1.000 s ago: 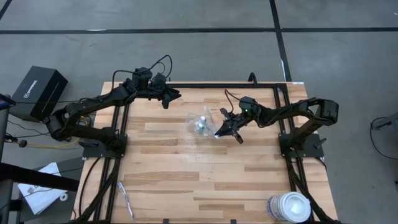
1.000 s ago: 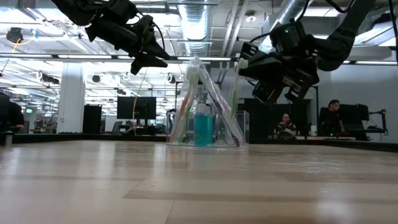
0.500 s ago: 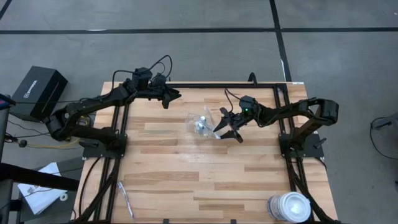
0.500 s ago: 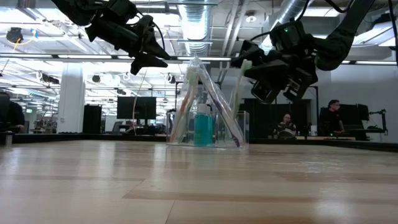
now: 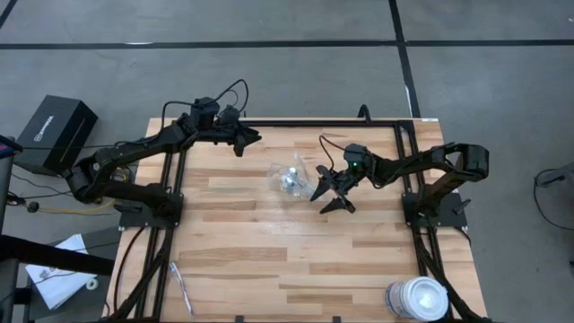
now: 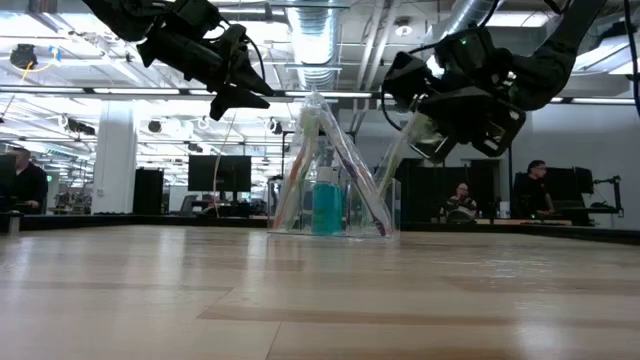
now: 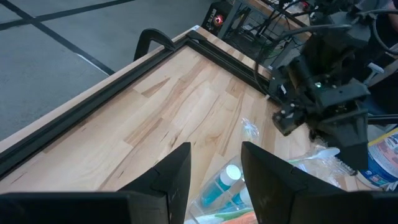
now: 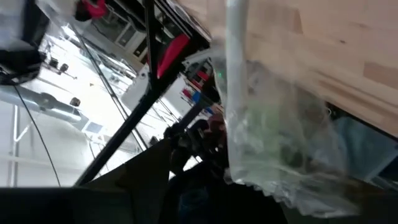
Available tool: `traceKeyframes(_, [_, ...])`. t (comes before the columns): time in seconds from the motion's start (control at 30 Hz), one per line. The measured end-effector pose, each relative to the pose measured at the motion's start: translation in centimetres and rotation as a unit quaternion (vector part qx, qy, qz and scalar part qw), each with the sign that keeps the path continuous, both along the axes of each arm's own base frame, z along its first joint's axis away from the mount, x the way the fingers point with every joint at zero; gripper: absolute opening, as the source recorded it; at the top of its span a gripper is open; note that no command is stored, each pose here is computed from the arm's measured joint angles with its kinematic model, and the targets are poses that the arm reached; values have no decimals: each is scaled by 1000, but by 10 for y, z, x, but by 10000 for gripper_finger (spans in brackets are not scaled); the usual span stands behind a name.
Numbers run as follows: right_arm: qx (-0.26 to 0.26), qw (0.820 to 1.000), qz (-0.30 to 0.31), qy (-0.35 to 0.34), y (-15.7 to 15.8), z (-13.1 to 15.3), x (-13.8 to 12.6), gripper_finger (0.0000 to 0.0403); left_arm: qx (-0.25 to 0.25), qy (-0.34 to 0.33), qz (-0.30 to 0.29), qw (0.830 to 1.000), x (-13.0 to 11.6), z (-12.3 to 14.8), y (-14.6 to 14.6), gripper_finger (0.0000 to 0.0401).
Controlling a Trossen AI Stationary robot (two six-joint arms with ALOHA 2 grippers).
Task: Pick & Place toothbrushing station
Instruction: Put the green toothbrush into the transparent organizer, then put the purple toothbrush into the transparent organizer
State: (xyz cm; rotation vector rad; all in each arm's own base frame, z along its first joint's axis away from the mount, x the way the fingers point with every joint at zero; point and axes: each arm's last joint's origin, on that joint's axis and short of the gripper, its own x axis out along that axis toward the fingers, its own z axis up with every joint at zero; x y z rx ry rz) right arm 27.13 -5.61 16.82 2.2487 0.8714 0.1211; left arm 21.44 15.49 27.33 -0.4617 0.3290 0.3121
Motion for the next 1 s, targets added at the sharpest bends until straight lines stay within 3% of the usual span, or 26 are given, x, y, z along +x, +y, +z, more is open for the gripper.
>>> traceKeyframes(0.13, [6, 1000, 8, -30, 11, 24, -2, 248, 0, 0, 0, 1000, 0, 0, 0, 136])
traceKeyframes(0.37, [-7, 995, -35, -97, 28, 106, -19, 249, 0, -1, 0, 1000, 0, 0, 0, 136])
traceKeyframes(0.47, [-51, 986, -82, -134, 29, 139, -30, 249, -16, -10, -8, 1000, 0, 1, -1, 136])
traceKeyframes(0.57, [-132, 966, -147, -165, 23, 166, -41, 249, -38, -22, -40, 998, 1, 2, -3, 136])
traceKeyframes(0.7, [-284, 904, -234, -217, 10, 194, -50, 249, -80, -28, -91, 992, 7, 5, -14, 136])
traceKeyframes(0.87, [-457, 786, -298, -291, -8, 231, -60, 249, -132, 63, -134, 980, 13, 0, -42, 133])
traceKeyframes(1.0, [-555, 698, -315, -325, -19, 259, -72, 249, -211, 179, -109, 955, 8, -14, -67, 121])
